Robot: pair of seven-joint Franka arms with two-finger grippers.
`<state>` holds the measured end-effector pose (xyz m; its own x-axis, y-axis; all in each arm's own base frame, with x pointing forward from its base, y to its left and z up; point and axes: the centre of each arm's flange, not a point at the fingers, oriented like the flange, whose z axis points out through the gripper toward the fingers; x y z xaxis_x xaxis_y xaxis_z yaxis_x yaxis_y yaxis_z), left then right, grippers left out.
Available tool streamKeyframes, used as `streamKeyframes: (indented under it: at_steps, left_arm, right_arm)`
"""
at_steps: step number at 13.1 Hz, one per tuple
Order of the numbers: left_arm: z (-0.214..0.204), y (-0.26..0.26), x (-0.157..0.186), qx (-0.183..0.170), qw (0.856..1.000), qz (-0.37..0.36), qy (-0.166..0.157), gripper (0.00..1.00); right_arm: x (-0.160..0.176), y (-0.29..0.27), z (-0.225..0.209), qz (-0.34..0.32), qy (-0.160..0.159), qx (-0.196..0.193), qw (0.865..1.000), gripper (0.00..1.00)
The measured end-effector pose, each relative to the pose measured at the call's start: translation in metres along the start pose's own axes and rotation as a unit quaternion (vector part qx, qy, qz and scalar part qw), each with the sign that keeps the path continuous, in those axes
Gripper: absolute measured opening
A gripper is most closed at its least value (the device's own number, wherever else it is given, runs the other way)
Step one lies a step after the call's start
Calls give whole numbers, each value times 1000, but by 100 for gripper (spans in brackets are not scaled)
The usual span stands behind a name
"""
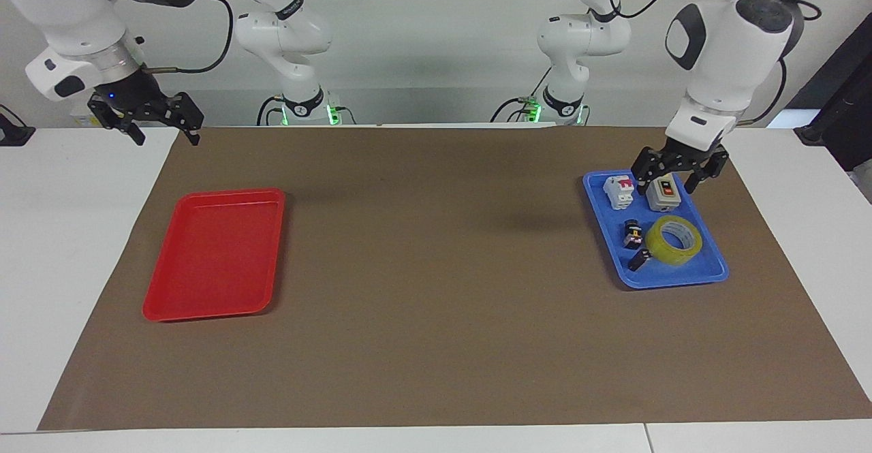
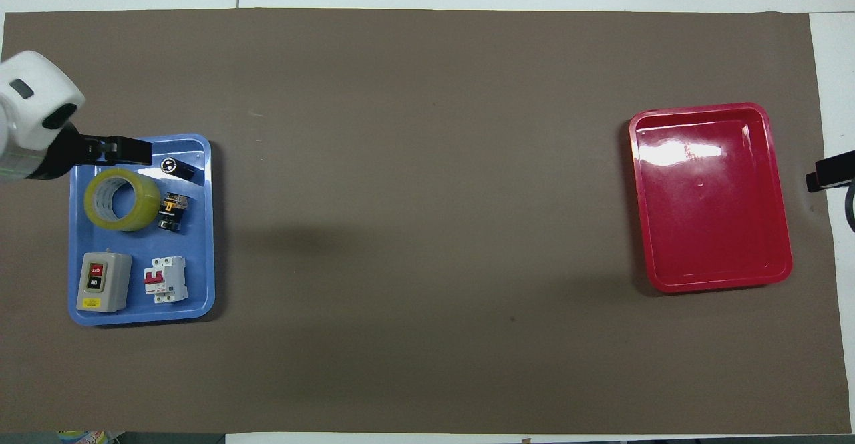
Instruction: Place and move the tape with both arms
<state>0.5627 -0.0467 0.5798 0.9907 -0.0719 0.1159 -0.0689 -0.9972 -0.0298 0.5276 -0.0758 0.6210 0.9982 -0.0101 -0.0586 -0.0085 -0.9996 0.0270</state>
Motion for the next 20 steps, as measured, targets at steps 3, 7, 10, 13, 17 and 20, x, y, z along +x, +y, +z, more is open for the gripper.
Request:
streamKeyframes:
  at_steps: [3, 7, 10, 13, 17, 20]
  left_arm:
    - [-36, -19, 11, -13, 999, -19, -24, 100]
    - [-35, -50, 0, -23, 998, -19, -55, 100]
    - [-33, -47, -4, -25, 998, -16, -60, 100]
    - [-33, -44, -6, -25, 998, -13, -63, 100]
    - [-35, -43, -10, -26, 997, -8, -73, 100]
    - [-36, -47, -9, -26, 997, -6, -66, 100]
  right_arm:
    - [0, 0, 0, 0, 0, 0, 1000, 100]
    - [0, 0, 0, 0, 1, 0, 1000, 100]
    - [0, 0, 0, 0, 1, 0, 1000, 100]
    - [0, 0, 0, 0, 1, 0, 1000, 100]
    - [0, -1, 0, -1, 1, 0, 1000, 100]
    - [0, -1, 0, -1, 1, 0, 1000, 100]
